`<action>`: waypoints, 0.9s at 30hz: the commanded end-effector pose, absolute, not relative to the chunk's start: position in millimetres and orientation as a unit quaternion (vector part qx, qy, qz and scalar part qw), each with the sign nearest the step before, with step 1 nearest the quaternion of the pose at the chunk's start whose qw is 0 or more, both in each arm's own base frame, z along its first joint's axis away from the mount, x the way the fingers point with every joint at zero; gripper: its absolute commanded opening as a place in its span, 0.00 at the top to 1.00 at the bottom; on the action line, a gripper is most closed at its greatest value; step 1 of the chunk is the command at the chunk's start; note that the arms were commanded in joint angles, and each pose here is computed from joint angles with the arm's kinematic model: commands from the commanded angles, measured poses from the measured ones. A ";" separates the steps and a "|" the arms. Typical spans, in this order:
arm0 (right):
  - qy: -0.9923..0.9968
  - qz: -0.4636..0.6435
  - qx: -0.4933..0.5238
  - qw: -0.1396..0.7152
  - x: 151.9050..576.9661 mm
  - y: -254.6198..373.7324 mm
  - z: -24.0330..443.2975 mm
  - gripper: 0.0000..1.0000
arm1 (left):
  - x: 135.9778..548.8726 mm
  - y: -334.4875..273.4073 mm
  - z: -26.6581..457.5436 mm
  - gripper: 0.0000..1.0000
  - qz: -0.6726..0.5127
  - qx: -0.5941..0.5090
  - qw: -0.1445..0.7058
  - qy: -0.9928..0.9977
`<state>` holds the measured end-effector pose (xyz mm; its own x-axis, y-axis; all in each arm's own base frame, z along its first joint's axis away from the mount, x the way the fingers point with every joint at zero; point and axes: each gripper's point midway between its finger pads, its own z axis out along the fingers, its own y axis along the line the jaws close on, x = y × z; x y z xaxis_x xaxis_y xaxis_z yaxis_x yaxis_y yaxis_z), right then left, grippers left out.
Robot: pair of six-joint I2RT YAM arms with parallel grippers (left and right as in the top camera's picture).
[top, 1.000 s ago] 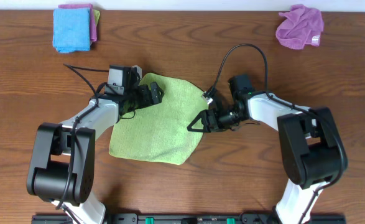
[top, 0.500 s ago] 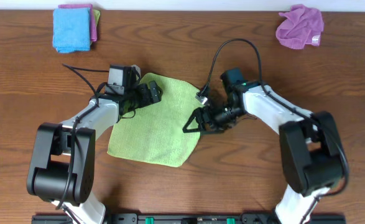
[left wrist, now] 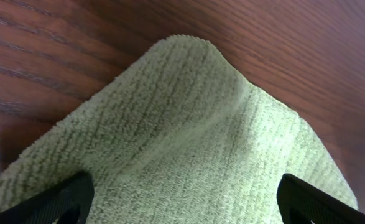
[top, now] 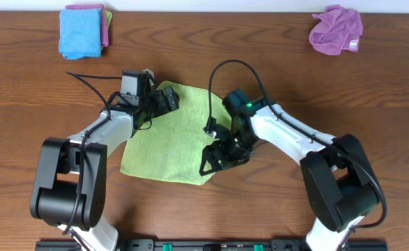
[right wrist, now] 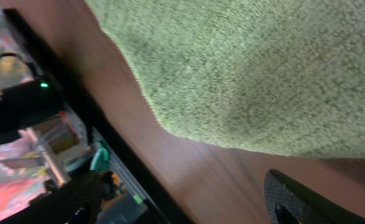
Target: Fold the cloth
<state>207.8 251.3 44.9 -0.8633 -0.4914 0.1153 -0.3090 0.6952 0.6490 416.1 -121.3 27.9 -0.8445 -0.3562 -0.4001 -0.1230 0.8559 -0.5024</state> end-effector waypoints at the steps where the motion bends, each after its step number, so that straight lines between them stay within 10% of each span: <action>1: -0.918 -0.293 0.237 0.122 213.0 246.8 41.6 0.16 | 422.6 -116.4 28.0 0.05 -0.225 -0.139 0.254 0.930; 5: -0.931 -0.253 0.249 0.091 227.6 239.1 31.4 0.31 | 422.6 -116.3 28.0 0.05 -0.225 -0.140 0.255 0.930; 8: -0.935 -0.251 0.245 0.043 250.2 247.3 29.4 0.94 | 421.0 -116.1 26.8 0.04 -0.224 -0.140 0.251 0.931; 9: -0.936 -0.254 0.242 0.033 255.6 250.4 31.1 0.99 | 419.8 -115.9 25.8 0.05 -0.223 -0.141 0.248 0.932; 27: -0.957 -0.087 0.237 -0.140 361.1 225.9 20.7 0.99 | 414.7 -115.0 22.1 0.04 -0.219 -0.143 0.236 0.936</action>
